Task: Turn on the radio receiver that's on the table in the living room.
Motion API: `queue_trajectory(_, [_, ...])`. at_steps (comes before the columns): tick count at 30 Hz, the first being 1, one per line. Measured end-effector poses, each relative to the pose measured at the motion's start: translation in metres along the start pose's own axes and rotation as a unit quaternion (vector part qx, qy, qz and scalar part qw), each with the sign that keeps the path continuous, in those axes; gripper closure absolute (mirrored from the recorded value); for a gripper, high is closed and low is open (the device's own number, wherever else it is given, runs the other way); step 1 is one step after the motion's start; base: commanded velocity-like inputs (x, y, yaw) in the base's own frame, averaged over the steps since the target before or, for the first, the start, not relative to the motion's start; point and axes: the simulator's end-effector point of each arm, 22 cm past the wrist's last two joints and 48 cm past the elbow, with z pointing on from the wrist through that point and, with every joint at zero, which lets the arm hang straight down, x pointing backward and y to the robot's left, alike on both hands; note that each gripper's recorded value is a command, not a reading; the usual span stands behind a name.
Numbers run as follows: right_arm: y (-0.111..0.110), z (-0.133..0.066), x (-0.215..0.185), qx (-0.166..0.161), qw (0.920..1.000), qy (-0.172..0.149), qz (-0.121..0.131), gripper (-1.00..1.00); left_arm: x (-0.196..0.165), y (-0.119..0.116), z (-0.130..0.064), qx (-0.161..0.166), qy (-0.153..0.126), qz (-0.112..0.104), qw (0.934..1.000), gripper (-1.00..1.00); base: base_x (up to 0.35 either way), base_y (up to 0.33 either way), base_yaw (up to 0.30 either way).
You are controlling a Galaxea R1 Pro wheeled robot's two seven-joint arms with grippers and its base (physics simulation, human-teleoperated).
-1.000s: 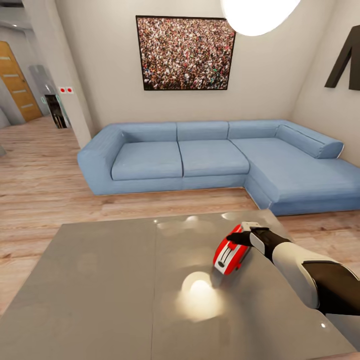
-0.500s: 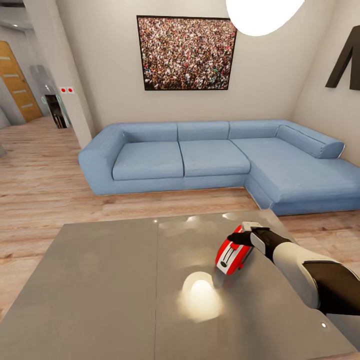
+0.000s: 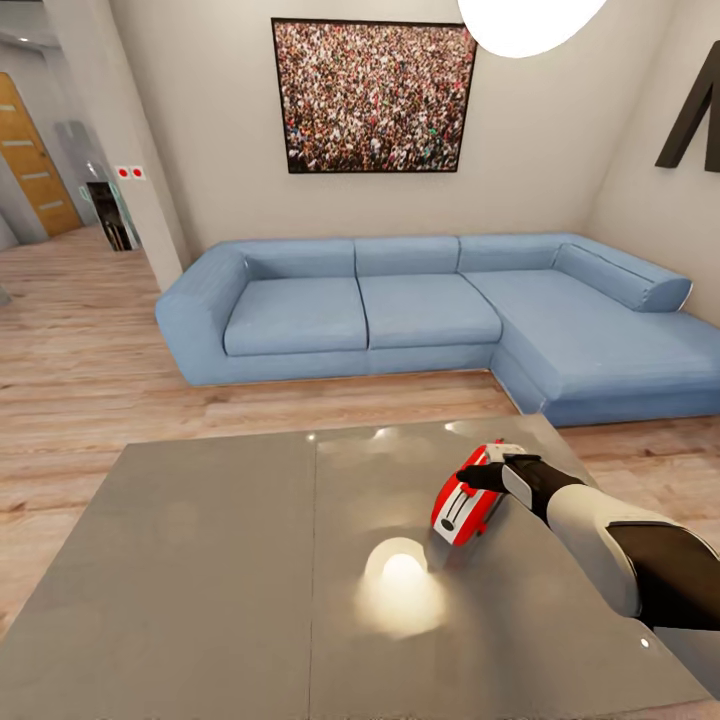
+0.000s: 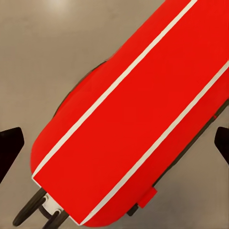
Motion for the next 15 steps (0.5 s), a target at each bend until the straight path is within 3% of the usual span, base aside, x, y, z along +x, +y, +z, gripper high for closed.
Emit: queue_trajectory(15, [0.004, 0.011, 0.01, -0.007, 0.9999, 0.009, 0.0, -1.0, 0.009, 0.0, 0.0, -0.001, 0.012, 0.002, 0.9999, -1.0, 0.0, 0.0, 0.0])
